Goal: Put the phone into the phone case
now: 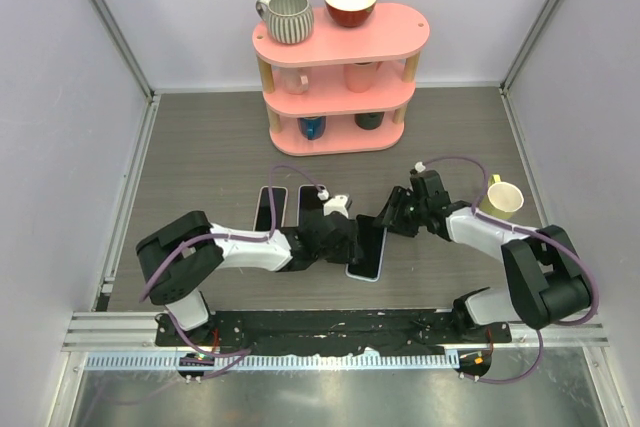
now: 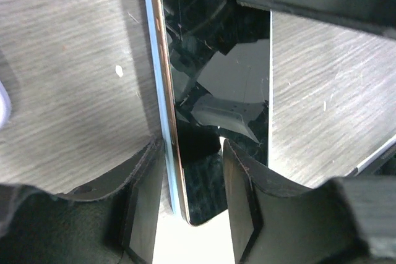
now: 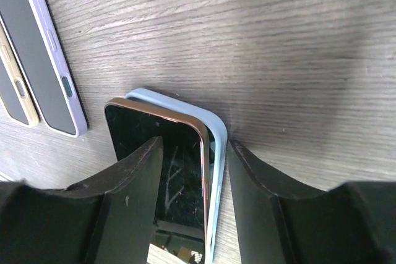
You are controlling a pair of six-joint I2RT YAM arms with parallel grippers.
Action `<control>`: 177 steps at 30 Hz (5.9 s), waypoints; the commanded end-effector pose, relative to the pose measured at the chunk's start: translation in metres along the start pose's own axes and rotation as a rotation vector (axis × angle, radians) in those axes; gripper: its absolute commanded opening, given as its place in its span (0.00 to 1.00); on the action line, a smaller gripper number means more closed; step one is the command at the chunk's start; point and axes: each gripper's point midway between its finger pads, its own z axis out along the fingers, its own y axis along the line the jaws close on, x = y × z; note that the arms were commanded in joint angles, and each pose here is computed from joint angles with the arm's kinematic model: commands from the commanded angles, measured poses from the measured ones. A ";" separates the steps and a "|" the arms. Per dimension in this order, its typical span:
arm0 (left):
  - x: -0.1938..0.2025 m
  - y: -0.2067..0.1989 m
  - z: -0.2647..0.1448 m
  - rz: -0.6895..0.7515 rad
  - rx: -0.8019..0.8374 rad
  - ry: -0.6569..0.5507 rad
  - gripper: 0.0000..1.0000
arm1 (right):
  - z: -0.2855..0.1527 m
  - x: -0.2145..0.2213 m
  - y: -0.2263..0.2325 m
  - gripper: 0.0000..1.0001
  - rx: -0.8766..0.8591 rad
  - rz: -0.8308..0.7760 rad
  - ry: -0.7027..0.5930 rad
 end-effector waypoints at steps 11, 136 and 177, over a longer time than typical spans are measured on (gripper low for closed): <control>-0.043 -0.017 -0.023 -0.025 -0.004 -0.103 0.51 | 0.012 -0.017 0.004 0.24 -0.007 -0.131 -0.034; -0.094 -0.095 -0.180 0.052 0.925 -0.006 0.71 | -0.240 -0.002 0.175 0.01 -1.234 -0.363 -0.585; -0.067 -0.093 -0.172 0.194 1.046 0.023 0.00 | -0.274 -0.054 0.225 0.52 -1.197 -0.137 -0.479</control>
